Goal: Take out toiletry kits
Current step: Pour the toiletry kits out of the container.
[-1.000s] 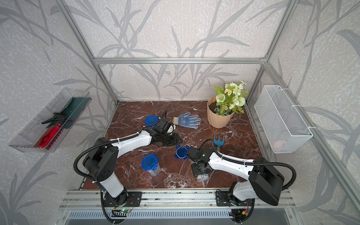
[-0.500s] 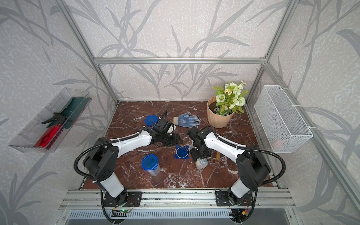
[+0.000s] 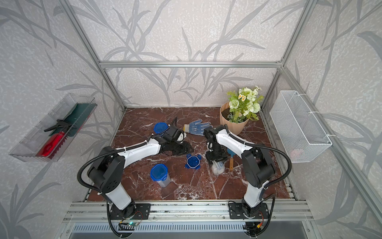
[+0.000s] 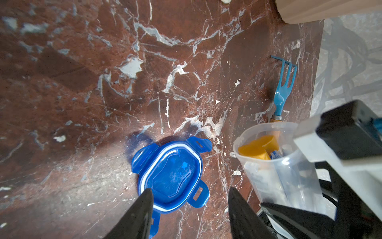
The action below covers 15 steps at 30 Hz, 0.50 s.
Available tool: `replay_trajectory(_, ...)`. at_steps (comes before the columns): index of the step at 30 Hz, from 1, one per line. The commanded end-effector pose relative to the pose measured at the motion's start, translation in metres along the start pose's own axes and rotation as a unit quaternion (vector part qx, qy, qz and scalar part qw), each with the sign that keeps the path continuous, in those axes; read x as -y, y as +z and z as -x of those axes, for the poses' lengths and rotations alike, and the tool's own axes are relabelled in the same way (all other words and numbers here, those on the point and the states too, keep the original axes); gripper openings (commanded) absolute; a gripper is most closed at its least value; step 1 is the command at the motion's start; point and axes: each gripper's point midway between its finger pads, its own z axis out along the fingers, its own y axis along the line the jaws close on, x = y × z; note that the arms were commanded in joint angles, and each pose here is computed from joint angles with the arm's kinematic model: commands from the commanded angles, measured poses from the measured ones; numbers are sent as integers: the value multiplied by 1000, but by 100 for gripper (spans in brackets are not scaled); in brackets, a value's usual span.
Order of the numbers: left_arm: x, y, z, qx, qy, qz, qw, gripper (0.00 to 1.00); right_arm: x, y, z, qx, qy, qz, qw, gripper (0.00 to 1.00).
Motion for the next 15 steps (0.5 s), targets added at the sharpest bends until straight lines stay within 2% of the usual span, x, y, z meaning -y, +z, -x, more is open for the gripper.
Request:
replay_trajectory(1,4,-5,-2,-3,1,-6,1000,58,-10,-1,-8,-33,-14,24,999,45)
replay_trajectory(7,5,-6,-1,-2,3,-7,1000,58,0,-3,-24,-41,-13,14,999,45)
replay_trajectory(12,5,-5,-1,-1,3,-6,1000,58,0,-6,-15,-45,-10,21,999,46)
replay_trajectory(15,3,-5,-2,-2,3,-3,1000,58,1,4,-33,-55,-2,28,998,46)
